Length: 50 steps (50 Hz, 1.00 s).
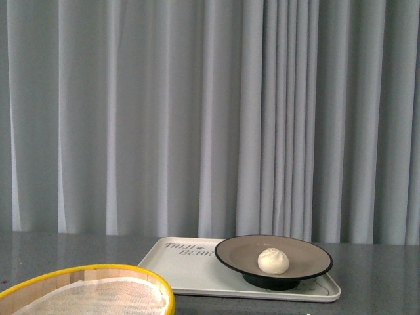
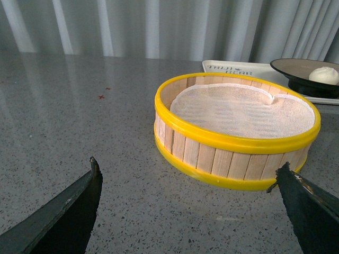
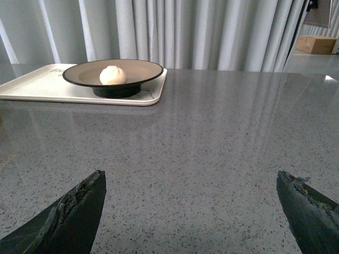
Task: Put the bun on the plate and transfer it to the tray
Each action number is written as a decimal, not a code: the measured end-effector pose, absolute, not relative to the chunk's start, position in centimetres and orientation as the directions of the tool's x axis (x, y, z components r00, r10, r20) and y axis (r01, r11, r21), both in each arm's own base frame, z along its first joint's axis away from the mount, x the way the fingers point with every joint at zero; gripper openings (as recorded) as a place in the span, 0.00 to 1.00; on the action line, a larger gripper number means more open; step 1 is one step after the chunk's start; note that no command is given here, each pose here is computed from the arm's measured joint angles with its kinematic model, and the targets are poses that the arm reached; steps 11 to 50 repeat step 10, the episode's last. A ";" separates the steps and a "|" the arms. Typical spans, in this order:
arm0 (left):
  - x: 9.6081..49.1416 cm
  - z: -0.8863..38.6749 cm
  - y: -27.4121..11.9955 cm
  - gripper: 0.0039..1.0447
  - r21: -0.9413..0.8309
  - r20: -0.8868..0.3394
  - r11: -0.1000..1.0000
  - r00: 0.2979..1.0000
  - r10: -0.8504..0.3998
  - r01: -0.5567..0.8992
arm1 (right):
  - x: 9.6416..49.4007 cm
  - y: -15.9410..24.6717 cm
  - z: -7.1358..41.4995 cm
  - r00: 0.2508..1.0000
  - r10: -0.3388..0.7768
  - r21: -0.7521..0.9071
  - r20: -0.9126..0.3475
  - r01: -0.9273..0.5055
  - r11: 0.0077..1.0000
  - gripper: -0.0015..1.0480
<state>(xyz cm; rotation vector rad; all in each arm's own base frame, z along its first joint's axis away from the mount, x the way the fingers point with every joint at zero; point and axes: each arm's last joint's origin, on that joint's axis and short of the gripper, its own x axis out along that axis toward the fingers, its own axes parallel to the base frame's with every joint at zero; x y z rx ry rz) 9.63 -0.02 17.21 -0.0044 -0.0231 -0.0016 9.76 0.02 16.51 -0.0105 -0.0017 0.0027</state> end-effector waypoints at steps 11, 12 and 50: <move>9.6 17.2 0.0 0.94 -0.004 0.023 1.000 1.000 -0.001 0.001 | 9.8 0.0 16.5 1.000 0.003 -0.010 0.002 -0.003 1.000 0.92; 9.6 17.2 0.0 0.94 -0.004 0.023 1.000 1.000 -0.001 0.001 | 9.8 0.0 16.5 1.000 0.003 -0.010 0.002 -0.003 1.000 0.92; 9.6 17.2 0.0 0.94 -0.004 0.023 1.000 1.000 -0.001 0.001 | 9.8 0.0 16.5 1.000 0.003 -0.010 0.002 -0.003 1.000 0.92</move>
